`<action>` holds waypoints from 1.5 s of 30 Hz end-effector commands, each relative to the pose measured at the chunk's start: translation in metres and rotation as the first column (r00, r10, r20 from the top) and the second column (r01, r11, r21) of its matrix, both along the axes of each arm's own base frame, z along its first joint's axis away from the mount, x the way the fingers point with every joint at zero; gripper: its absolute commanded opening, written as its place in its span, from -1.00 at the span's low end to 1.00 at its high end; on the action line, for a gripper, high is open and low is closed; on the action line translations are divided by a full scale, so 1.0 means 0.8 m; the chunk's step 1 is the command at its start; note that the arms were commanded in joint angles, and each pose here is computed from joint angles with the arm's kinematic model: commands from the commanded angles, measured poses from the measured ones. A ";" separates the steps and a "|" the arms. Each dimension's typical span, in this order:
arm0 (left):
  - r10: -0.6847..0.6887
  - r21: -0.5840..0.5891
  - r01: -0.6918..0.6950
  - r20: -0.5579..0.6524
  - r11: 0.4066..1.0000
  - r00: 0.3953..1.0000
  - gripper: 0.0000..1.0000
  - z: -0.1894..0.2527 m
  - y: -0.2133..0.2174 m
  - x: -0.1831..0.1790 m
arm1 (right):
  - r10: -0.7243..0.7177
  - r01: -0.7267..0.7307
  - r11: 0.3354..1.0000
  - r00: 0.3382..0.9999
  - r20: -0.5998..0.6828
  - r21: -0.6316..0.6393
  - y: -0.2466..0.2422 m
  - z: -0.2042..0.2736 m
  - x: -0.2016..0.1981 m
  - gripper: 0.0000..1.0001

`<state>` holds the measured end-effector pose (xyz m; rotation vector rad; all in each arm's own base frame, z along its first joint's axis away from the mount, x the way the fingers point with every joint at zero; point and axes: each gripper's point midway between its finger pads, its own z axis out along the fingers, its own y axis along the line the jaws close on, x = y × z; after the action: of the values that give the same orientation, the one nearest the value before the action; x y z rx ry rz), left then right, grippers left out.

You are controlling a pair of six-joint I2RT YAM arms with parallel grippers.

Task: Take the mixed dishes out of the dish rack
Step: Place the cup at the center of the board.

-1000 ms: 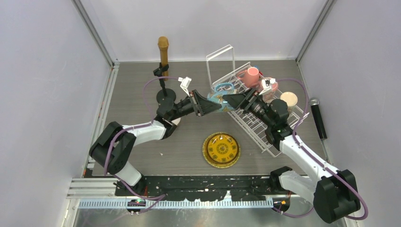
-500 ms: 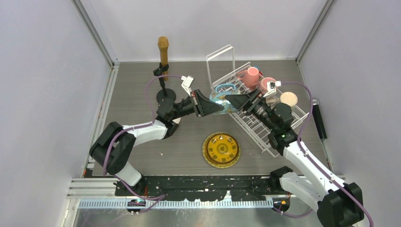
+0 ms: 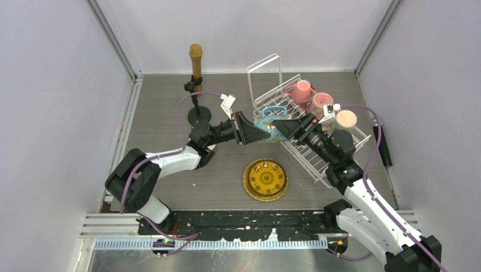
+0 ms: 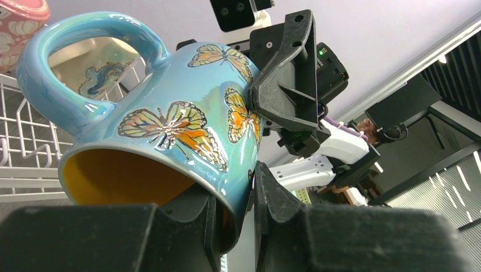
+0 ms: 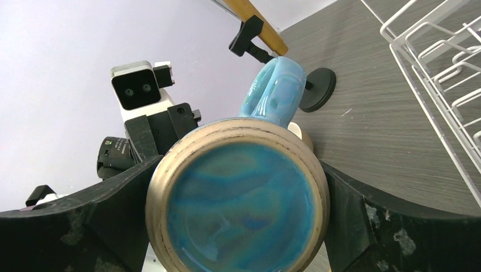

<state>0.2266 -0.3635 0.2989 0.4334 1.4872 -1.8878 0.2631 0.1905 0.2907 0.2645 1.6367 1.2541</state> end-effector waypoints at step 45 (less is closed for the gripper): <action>0.189 0.199 -0.214 0.135 0.956 0.973 -1.00 -0.008 0.064 0.054 | -0.083 0.100 0.957 0.994 0.074 -0.273 -0.092 0.025 -0.005 0.99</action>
<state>0.2608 -0.3197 0.2717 0.4097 1.6050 -1.7538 0.2522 0.1466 0.3054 0.0616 1.7401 1.1937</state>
